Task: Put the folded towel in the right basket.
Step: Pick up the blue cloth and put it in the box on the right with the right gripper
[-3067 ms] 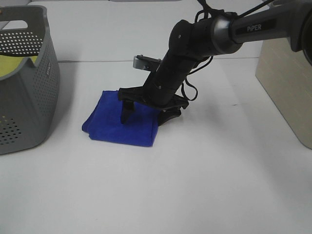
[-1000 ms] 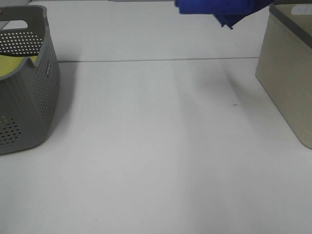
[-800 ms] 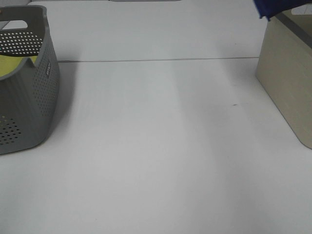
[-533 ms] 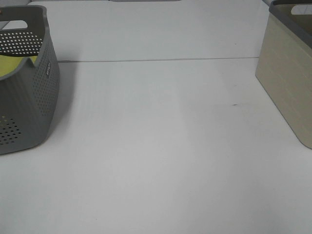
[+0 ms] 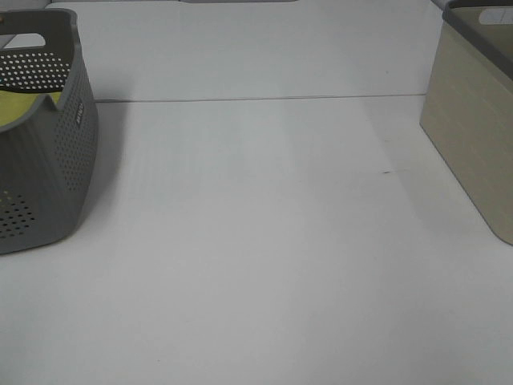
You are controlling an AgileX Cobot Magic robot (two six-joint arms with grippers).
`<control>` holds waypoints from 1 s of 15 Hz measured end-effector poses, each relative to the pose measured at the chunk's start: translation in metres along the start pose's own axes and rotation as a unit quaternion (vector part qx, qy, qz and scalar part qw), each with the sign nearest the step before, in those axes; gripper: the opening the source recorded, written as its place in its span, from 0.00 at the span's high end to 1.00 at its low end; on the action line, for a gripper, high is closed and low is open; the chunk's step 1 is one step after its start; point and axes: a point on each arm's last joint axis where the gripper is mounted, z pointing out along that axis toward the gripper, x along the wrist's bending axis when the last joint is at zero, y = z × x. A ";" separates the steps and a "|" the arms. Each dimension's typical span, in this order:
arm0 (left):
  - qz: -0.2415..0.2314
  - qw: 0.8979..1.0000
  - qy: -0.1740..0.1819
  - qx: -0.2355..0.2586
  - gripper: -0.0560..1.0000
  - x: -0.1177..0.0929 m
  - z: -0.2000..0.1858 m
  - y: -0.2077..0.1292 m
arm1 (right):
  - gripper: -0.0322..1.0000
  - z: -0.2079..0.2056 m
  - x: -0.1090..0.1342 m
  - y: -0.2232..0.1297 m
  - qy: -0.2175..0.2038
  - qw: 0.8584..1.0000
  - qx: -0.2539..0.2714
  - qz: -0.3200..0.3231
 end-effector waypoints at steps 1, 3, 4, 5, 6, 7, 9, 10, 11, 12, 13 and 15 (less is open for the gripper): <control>0.000 1.000 0.000 0.000 0.01 0.000 0.000 0.000 | 0.88 0.009 -0.008 -0.015 -0.011 1.000 0.009 0.009; 0.000 1.000 0.000 0.000 0.01 0.000 0.000 0.000 | 0.88 0.021 -0.019 -0.038 -0.024 0.999 0.027 0.026; 0.000 1.000 0.000 0.000 0.01 0.000 0.000 0.000 | 0.88 0.024 -0.023 -0.046 -0.029 0.998 0.036 0.030; 0.000 1.000 0.000 0.000 0.01 0.000 0.000 0.000 | 0.88 0.026 -0.025 -0.051 -0.032 0.998 0.039 0.034; 0.000 1.000 0.000 0.000 0.01 0.000 0.000 0.000 | 0.88 0.026 -0.025 -0.051 -0.031 0.998 0.038 0.039; 0.000 1.000 0.000 0.000 0.01 0.000 0.000 0.000 | 0.88 0.026 -0.025 -0.051 -0.028 0.998 0.033 0.048; 0.000 1.000 0.000 0.000 0.01 0.000 0.000 0.000 | 0.88 0.026 -0.024 -0.050 -0.024 0.998 0.031 0.059; 0.000 1.000 0.000 0.000 0.01 0.000 0.000 0.000 | 0.87 0.026 -0.024 -0.050 -0.023 0.997 0.029 0.062; 0.000 1.000 0.000 0.000 0.01 0.000 0.000 0.000 | 0.82 0.026 -0.023 -0.050 -0.020 0.997 0.028 0.067; 0.000 1.000 0.000 0.000 0.01 0.000 0.000 0.000 | 0.71 0.026 -0.023 -0.050 -0.018 0.997 0.026 0.072; 0.000 1.000 0.000 0.000 0.01 0.000 0.000 0.000 | 0.55 0.027 -0.022 -0.049 -0.015 0.996 0.024 0.079; 0.000 1.000 0.000 0.000 0.01 0.000 0.000 0.000 | 0.31 0.027 -0.021 -0.049 -0.008 0.995 0.022 0.092</control>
